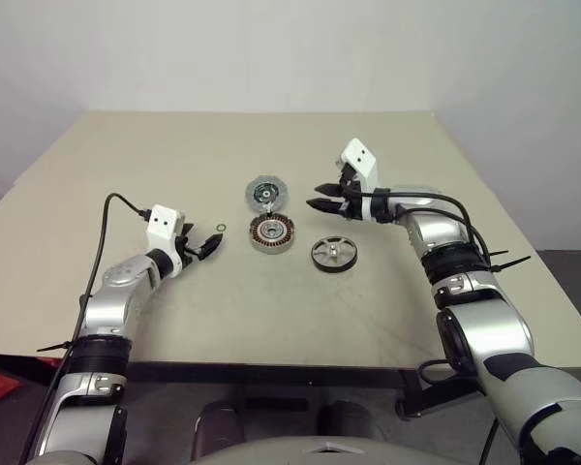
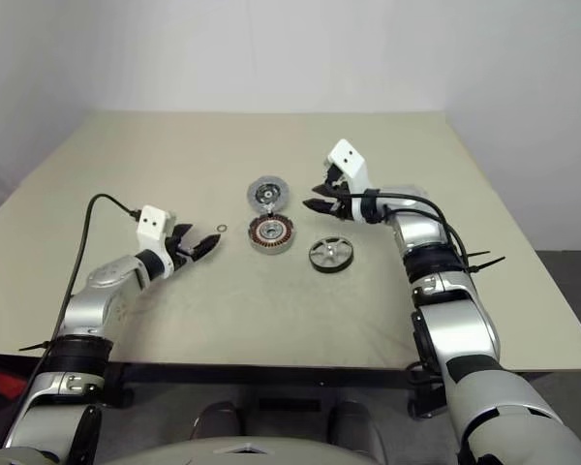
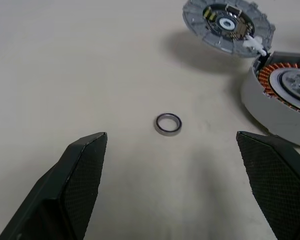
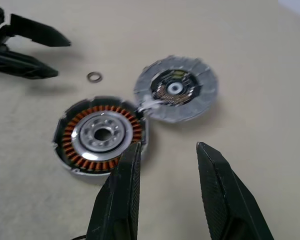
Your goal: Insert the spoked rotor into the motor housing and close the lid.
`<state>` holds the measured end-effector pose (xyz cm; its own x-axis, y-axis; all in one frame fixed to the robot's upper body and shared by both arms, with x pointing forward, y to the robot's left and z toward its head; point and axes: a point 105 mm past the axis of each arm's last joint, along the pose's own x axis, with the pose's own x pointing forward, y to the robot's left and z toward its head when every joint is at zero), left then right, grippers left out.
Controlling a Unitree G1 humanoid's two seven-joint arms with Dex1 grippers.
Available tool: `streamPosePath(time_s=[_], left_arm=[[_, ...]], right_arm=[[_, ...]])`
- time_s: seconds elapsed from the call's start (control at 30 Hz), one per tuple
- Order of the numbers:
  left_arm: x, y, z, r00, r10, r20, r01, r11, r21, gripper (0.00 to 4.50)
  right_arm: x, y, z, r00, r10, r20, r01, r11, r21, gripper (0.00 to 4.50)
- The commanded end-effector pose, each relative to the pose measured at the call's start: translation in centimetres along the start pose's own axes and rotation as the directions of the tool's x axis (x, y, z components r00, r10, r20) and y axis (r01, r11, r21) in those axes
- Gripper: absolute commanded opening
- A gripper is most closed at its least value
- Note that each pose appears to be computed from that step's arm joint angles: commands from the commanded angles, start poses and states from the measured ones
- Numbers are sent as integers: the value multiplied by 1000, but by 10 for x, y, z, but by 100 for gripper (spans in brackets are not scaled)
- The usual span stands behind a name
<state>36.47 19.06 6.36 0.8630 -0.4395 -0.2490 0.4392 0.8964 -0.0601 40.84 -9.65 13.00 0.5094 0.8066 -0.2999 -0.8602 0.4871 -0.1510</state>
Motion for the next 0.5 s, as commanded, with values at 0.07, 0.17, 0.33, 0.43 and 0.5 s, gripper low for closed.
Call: streamPosePath(time_s=[0.07,0.17,0.33,0.43,0.5], left_arm=[[11,-3,14,1000,-19,0,19,1000,15,437],[18,-6,19,1000,-29,-1,29,999,44,437],[24,-5,22,1000,-22,-4,22,992,124,437],[27,-6,23,1000,-19,-11,20,983,184,437],[28,-6,21,1000,-20,-20,24,977,213,437]], right_arm=[[-1,-1,24,997,-4,72,7,999,-39,195],[0,-1,25,997,-10,78,13,999,-43,195],[0,-2,29,996,-27,85,31,998,-52,195],[1,-4,32,995,-36,94,41,997,-59,195],[1,-5,35,994,-41,100,47,997,-61,195]])
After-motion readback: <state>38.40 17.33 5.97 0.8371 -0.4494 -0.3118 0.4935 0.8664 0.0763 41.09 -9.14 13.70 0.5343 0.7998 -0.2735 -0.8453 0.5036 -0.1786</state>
